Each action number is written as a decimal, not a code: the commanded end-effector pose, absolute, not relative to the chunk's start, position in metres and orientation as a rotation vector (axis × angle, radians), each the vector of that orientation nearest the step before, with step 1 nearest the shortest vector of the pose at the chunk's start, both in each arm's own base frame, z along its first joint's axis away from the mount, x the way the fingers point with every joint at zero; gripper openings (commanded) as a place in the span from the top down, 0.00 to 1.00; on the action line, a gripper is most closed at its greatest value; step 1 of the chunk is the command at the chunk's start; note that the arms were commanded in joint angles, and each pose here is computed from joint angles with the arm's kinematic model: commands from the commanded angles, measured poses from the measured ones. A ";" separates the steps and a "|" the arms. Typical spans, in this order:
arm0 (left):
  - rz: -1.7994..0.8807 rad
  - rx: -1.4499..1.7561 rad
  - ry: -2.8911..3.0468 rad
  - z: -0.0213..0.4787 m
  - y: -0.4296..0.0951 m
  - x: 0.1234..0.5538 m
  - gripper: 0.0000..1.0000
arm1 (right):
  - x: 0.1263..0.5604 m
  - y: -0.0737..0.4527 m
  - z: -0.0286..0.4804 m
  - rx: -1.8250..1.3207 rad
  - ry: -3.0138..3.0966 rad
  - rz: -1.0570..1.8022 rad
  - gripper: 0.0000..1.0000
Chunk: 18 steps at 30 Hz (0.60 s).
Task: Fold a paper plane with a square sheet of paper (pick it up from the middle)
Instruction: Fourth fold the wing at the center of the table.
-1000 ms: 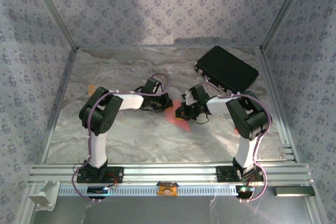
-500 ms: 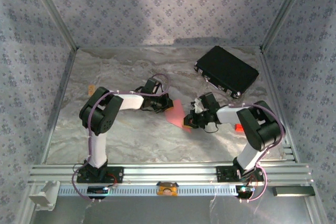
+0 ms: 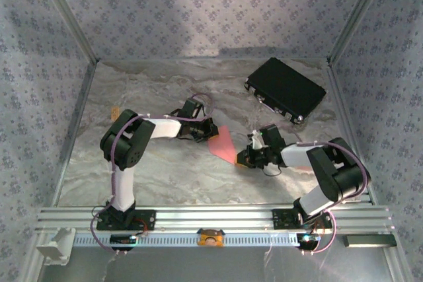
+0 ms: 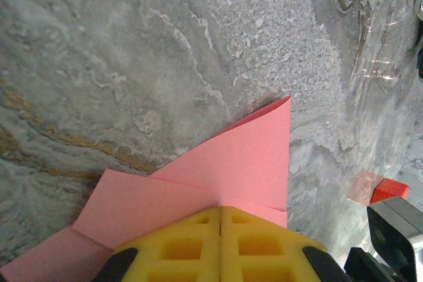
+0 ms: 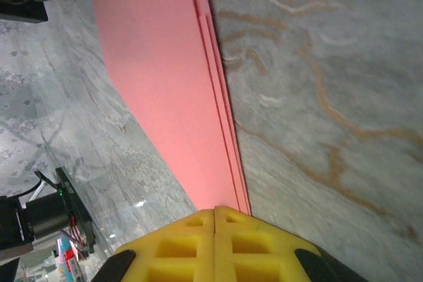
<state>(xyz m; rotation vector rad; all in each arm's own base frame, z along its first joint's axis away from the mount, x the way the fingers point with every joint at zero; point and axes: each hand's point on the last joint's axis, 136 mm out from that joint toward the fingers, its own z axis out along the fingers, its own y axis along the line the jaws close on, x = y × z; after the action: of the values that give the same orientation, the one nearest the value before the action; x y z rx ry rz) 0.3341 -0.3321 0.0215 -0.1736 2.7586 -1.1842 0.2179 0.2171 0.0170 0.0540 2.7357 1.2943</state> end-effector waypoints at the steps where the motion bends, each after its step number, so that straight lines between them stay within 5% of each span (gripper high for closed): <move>1: -1.016 -0.274 2.880 -0.020 -0.306 0.321 0.93 | 0.183 0.198 -0.008 0.200 2.889 1.240 0.94; 18: -1.026 -0.261 2.879 -0.017 -0.309 0.320 0.94 | 0.200 0.205 0.040 0.056 2.771 1.205 0.94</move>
<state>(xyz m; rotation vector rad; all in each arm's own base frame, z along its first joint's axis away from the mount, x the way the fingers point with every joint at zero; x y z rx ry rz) 0.3337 -0.3323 0.0216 -0.1717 2.7597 -1.1874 0.1955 0.1982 0.0293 0.1124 2.7669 1.2007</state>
